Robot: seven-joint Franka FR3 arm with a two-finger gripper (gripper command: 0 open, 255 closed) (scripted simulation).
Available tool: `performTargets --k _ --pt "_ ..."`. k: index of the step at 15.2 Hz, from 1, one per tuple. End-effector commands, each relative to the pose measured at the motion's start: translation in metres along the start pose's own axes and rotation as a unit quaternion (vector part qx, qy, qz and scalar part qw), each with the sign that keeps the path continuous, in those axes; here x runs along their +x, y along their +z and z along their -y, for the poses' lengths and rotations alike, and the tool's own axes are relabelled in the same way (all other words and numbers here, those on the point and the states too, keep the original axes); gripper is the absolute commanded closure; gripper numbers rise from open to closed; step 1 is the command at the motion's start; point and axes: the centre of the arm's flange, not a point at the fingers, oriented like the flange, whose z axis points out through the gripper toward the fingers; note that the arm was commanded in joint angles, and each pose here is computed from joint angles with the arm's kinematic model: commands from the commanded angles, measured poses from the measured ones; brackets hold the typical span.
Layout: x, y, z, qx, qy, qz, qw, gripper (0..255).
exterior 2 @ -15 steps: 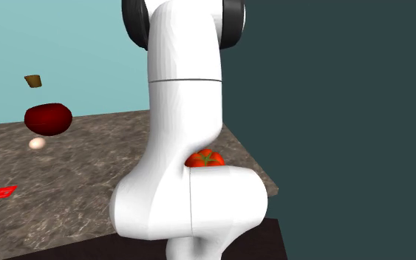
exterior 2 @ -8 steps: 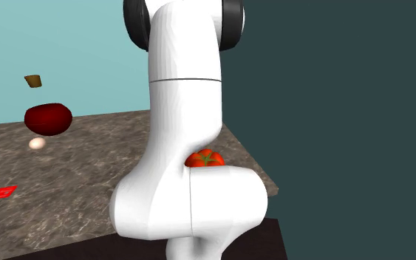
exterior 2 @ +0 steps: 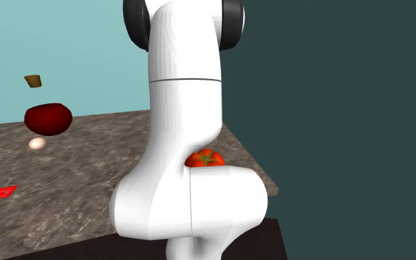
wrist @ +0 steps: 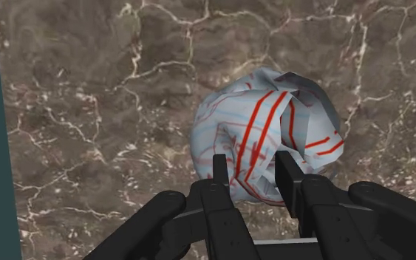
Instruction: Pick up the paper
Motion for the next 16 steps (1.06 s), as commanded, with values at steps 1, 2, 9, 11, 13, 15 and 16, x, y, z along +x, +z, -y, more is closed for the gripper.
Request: performTargets --k 1,2,9,11,13,15,16 --pt "0.0 -0.008 0.001 0.0 0.0 0.0 1.0 255" --pt "0.0 -0.013 0.001 0.0 0.0 0.0 1.0 255" --pt "0.003 -0.05 0.003 0.0 0.0 0.0 1.0 255" --pt "0.003 -0.061 0.003 0.0 0.0 0.0 1.0 255" --pt "0.004 -0.071 0.004 0.0 0.0 0.0 1.0 255" --pt "0.004 -0.077 0.004 0.0 0.0 0.0 1.0 255" --pt "0.004 -0.077 0.004 0.0 0.0 0.0 1.0 255"
